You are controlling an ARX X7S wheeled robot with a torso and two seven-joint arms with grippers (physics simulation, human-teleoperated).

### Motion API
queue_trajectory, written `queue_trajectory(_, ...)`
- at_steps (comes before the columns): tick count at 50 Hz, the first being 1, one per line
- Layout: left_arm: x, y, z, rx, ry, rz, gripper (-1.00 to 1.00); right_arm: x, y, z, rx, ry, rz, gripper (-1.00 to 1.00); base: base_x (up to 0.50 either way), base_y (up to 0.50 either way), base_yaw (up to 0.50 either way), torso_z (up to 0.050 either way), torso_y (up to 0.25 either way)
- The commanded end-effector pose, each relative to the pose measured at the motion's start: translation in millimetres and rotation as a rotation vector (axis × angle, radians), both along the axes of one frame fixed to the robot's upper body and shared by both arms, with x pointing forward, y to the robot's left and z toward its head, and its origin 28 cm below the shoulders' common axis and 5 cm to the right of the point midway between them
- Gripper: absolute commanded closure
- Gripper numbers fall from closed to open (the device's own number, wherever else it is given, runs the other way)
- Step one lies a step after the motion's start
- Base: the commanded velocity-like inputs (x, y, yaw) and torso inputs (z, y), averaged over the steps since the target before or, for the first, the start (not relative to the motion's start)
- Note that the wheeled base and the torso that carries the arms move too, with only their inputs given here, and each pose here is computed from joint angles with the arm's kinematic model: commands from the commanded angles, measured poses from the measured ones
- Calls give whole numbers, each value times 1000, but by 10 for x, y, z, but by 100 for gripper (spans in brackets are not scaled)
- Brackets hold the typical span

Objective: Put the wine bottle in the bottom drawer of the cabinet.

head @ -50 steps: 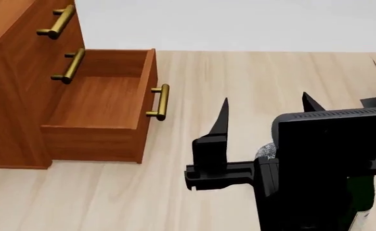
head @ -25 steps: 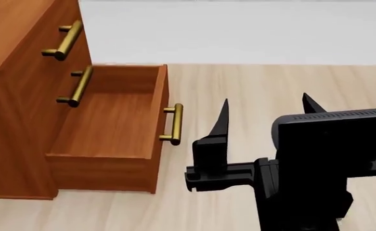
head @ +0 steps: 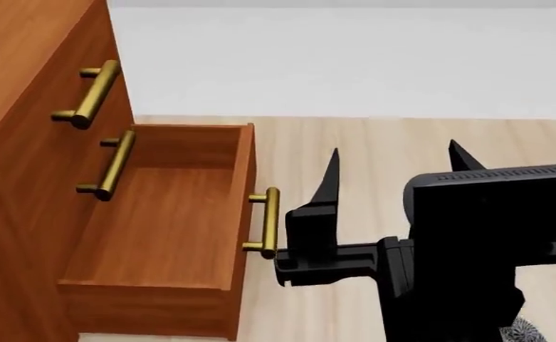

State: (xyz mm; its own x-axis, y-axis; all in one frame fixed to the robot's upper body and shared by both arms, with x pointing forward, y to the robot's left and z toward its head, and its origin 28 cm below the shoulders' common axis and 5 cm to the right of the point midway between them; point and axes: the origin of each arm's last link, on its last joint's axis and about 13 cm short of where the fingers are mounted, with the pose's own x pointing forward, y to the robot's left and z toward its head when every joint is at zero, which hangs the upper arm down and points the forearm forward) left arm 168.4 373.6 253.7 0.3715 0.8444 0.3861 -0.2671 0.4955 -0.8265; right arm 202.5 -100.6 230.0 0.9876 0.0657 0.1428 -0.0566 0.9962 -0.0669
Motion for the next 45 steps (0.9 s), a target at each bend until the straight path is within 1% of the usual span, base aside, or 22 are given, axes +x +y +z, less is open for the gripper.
queue_trajectory(1,6,0,1,-2,5,-4,-100,-2,-10,-4,1,2,0,-100,258,66,0,0,0)
queue_trajectory(24,10,0,-3,-8,16,-21,-100,-13,-18,-19,7,7,-5,-100,260,43,0,0,0)
queue_trajectory(29,12,3,-10,-10,17,-21,-100,-52,-19,-15,15,2,-8,-100,269,22,0,0,0)
queue_trajectory(34,14,-6,-8,-2,21,-27,-100,-191,-40,-31,42,-7,-12,-100,46,4,0,0,0)
queue_trajectory(35,22,-3,-12,-2,21,-28,-100,-239,-48,-25,81,-10,-14,-100,0,0,0,0,0)
queue_trajectory(37,25,-5,-8,-3,25,-29,-100,-308,-60,5,121,-26,-9,-100,0,0,0,0,0)
queue_trajectory(38,23,-5,-12,-1,25,-27,-100,-356,-71,30,176,-36,7,-100,0,0,0,0,0)
queue_trajectory(39,23,-5,-6,-1,24,-28,-100,-387,-79,41,184,-40,5,-100,0,0,0,0,0)
queue_trajectory(41,20,-9,-3,-1,25,-29,-100,-438,-90,47,158,-54,-17,-100,0,0,0,0,0)
queue_trajectory(42,20,-11,0,0,25,-30,-100,-467,-93,50,175,-53,-7,-100,0,0,0,0,0)
queue_trajectory(43,24,-9,-4,1,26,-29,-100,-491,-98,54,168,-56,-14,-100,0,0,0,0,0)
queue_trajectory(45,31,-8,-11,1,28,-31,-100,-546,-109,68,185,-58,-12,-100,0,0,0,0,0)
